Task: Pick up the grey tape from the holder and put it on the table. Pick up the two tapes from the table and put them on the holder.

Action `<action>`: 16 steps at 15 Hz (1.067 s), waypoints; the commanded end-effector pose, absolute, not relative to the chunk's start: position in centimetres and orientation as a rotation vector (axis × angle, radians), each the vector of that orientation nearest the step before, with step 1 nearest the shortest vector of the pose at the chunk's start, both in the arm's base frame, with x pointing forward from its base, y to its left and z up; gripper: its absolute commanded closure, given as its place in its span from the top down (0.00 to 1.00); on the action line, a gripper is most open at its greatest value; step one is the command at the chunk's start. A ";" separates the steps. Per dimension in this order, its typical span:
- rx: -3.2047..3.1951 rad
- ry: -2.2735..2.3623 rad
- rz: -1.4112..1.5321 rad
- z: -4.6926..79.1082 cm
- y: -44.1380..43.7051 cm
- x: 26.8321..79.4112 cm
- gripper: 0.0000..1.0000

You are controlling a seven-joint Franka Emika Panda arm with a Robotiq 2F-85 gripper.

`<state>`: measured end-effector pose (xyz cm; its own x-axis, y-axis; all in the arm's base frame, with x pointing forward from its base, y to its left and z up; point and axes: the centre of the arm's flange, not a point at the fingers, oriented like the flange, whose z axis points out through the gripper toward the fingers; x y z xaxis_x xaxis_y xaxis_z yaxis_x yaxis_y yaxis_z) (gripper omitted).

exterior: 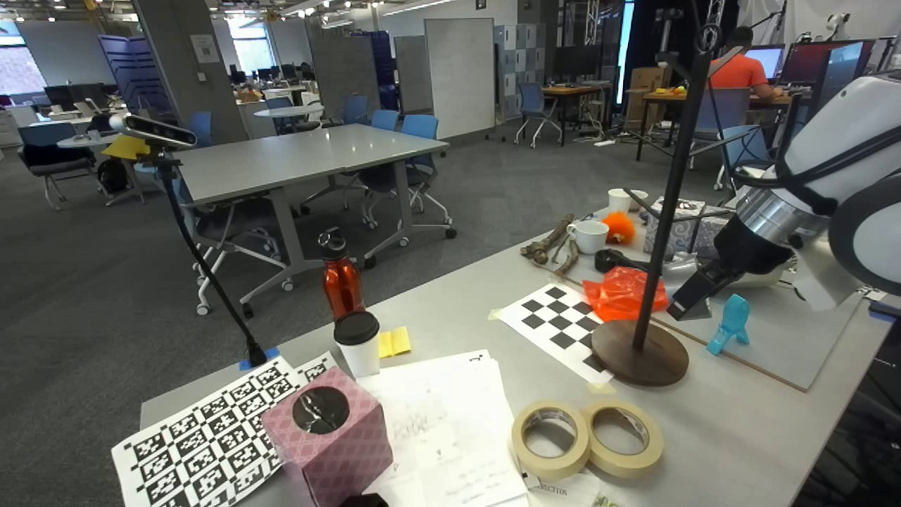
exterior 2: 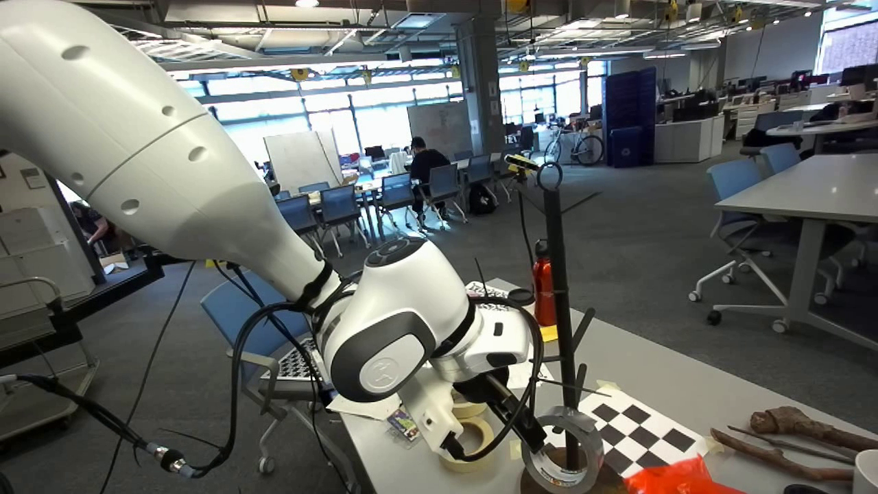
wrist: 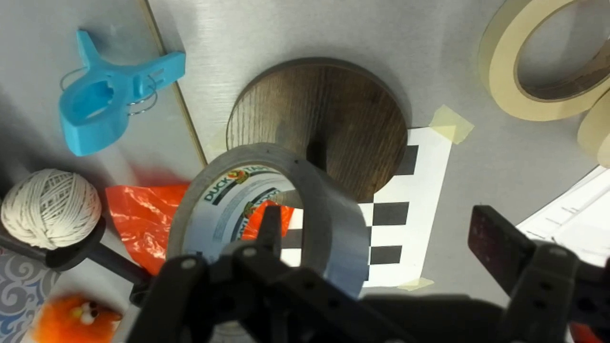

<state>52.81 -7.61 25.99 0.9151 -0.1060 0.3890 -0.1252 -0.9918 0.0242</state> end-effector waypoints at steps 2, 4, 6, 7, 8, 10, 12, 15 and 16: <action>3.029 -0.184 0.639 25.8 -7.2 53.6 1.00; 3.028 -0.188 0.640 25.8 -7.2 53.8 1.00; 3.028 -0.199 0.642 25.8 -7.4 54.1 1.00; 3.029 -0.202 0.645 25.8 -7.4 54.2 1.00; 3.029 -0.206 0.649 25.8 -7.5 54.4 1.00; 3.029 -0.216 0.657 25.8 -7.5 54.9 1.00; 3.028 -0.226 0.657 25.8 -7.5 55.1 1.00; 3.037 -0.253 0.650 25.5 -7.6 55.0 0.71; 3.039 -0.261 0.648 25.4 -7.6 54.9 0.69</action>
<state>54.12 -7.52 25.77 0.9088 -0.1274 0.3972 -0.1442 -0.9895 0.0125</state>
